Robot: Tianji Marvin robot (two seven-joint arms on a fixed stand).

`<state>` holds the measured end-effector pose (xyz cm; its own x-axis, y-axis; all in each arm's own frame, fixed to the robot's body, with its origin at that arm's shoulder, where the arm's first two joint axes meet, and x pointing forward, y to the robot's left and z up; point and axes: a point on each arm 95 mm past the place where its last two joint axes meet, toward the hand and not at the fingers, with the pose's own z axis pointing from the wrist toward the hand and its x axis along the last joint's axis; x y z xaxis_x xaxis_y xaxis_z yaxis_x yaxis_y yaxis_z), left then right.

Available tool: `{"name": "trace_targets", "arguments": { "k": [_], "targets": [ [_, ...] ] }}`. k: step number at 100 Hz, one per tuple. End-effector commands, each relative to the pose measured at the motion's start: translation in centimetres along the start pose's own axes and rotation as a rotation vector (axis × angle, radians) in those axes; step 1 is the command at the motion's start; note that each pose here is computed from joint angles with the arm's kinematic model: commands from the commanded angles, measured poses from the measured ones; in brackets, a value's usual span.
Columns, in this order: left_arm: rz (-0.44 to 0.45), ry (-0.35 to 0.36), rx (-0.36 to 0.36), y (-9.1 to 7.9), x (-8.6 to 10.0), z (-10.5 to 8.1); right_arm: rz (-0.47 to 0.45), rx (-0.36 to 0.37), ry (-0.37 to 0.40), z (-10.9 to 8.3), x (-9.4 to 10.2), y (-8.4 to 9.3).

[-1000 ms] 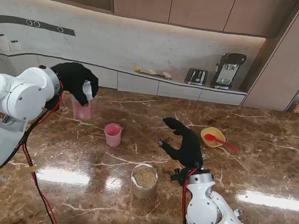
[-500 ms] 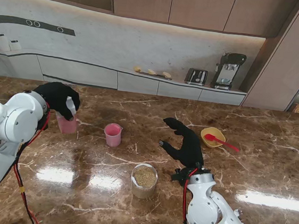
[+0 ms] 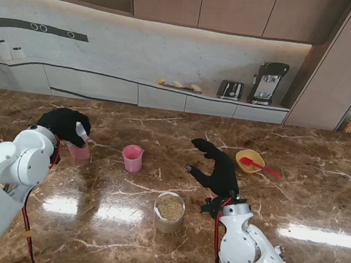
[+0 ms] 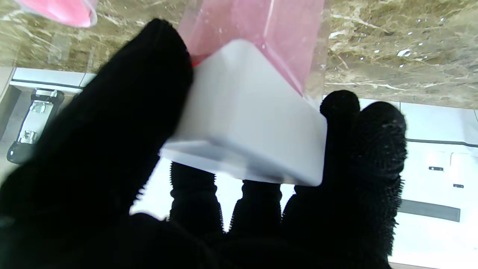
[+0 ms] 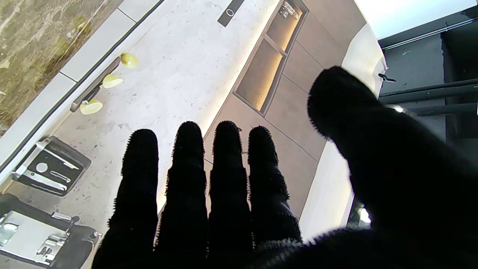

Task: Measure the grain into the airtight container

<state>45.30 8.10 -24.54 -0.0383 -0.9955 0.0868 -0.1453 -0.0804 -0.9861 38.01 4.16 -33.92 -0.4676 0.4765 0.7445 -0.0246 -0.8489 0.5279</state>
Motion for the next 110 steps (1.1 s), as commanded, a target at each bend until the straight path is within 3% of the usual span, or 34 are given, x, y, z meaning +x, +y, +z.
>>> {"name": "trace_targets", "arguments": {
  "k": [1, 34, 63, 110],
  "targets": [
    [0.024, 0.011, -0.046, 1.7, 0.3, -0.1, 0.003, 0.020, -0.018, -0.4, -0.2, -0.4],
    [0.047, -0.007, -0.050, 3.2, 0.0, -0.1, 0.003, 0.015, -0.015, -0.4, -0.2, -0.4],
    [-0.004, -0.046, -0.037, 4.7, -0.4, -0.3, 0.005, 0.016, -0.014, -0.4, -0.1, -0.5],
    [-0.023, -0.088, -0.075, 5.6, -1.4, -1.0, 0.004, 0.014, -0.013, -0.4, -0.2, -0.5]
  ]
}}
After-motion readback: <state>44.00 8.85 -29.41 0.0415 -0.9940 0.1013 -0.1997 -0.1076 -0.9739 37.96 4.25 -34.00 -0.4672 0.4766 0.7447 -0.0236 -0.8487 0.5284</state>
